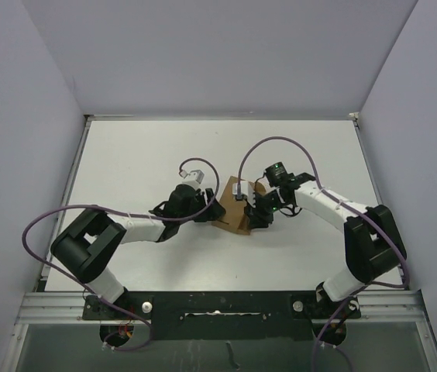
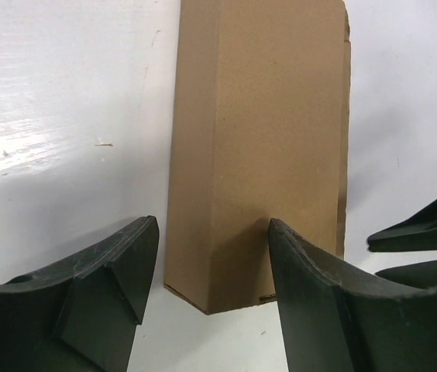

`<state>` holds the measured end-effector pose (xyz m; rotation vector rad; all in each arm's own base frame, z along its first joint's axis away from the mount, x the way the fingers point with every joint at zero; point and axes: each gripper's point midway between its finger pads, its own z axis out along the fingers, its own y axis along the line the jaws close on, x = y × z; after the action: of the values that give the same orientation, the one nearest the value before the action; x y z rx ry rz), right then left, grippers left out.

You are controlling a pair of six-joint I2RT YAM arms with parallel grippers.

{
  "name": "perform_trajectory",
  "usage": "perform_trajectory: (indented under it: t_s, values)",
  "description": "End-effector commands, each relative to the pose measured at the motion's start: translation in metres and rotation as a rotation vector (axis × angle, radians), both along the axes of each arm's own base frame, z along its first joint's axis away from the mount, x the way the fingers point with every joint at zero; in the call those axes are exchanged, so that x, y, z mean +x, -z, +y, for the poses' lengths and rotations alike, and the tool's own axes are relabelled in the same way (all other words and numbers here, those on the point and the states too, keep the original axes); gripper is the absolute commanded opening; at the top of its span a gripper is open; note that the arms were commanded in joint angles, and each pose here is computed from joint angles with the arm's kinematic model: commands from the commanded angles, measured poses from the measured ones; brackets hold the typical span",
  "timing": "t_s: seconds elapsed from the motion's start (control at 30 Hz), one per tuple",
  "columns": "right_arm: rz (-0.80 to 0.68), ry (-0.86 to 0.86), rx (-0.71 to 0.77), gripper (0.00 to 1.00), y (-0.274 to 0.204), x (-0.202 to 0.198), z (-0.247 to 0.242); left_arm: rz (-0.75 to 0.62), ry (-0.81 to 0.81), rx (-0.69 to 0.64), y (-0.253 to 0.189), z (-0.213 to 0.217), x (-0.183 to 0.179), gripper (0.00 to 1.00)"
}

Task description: Fold the paper box

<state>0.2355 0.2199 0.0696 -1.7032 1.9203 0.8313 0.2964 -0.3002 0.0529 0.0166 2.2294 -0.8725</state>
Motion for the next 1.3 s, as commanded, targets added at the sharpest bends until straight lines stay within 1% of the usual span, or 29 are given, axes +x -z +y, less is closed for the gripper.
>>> perform_trajectory:
  t_s: [0.0, 0.07, 0.23, 0.33, 0.37, 0.43, 0.5, 0.57, 0.6, 0.7, 0.83, 0.93, 1.03, 1.27]
  values:
    - [-0.085, -0.025, 0.134, 0.26, -0.047, 0.011, -0.001, -0.081, 0.035, -0.05, -0.042, 0.003, 0.005, 0.57]
    - [-0.106, 0.023, 0.162, 0.29, -0.056, 0.021, -0.013, -0.103, 0.036, -0.056, -0.049, 0.007, 0.005, 0.58]
    - [-0.145, 0.203, 0.244, 0.4, -0.08, 0.055, -0.043, -0.131, 0.057, -0.084, -0.059, 0.018, -0.008, 0.57]
    - [-0.2, 0.326, 0.241, 0.41, -0.088, 0.088, -0.064, -0.122, 0.056, -0.106, -0.062, 0.024, -0.019, 0.55]
    - [-0.219, 0.361, 0.242, 0.39, -0.091, 0.1, -0.07, -0.11, 0.053, -0.113, -0.061, 0.026, -0.023, 0.54]
    - [-0.242, 0.4, 0.237, 0.32, -0.096, 0.121, -0.077, -0.069, 0.047, -0.115, -0.056, 0.031, -0.034, 0.52]
    - [-0.241, 0.387, 0.222, 0.27, -0.096, 0.137, -0.077, -0.023, 0.047, -0.114, -0.047, 0.036, -0.045, 0.49]
    - [-0.217, 0.364, 0.2, 0.21, -0.094, 0.151, -0.071, 0.013, 0.06, -0.125, -0.04, 0.036, -0.057, 0.48]
    - [-0.182, 0.361, 0.168, 0.19, -0.082, 0.157, -0.068, 0.028, 0.065, -0.132, -0.036, 0.035, -0.062, 0.48]
    - [-0.172, 0.327, 0.108, 0.16, -0.068, 0.176, -0.056, 0.062, 0.085, -0.134, -0.026, 0.031, -0.071, 0.48]
    - [-0.15, 0.314, 0.059, 0.1, -0.05, 0.194, -0.046, 0.081, 0.101, -0.134, -0.02, 0.021, -0.069, 0.48]
    - [-0.138, 0.302, 0.024, 0.06, -0.035, 0.202, -0.041, 0.092, 0.108, -0.122, -0.016, 0.013, -0.063, 0.47]
    - [-0.121, 0.271, -0.006, 0.05, -0.019, 0.202, -0.034, 0.106, 0.102, -0.098, -0.008, 0.009, -0.055, 0.47]
    - [-0.097, 0.21, -0.004, 0.03, -0.007, 0.183, -0.024, 0.127, 0.079, -0.026, 0.008, 0.007, -0.035, 0.46]
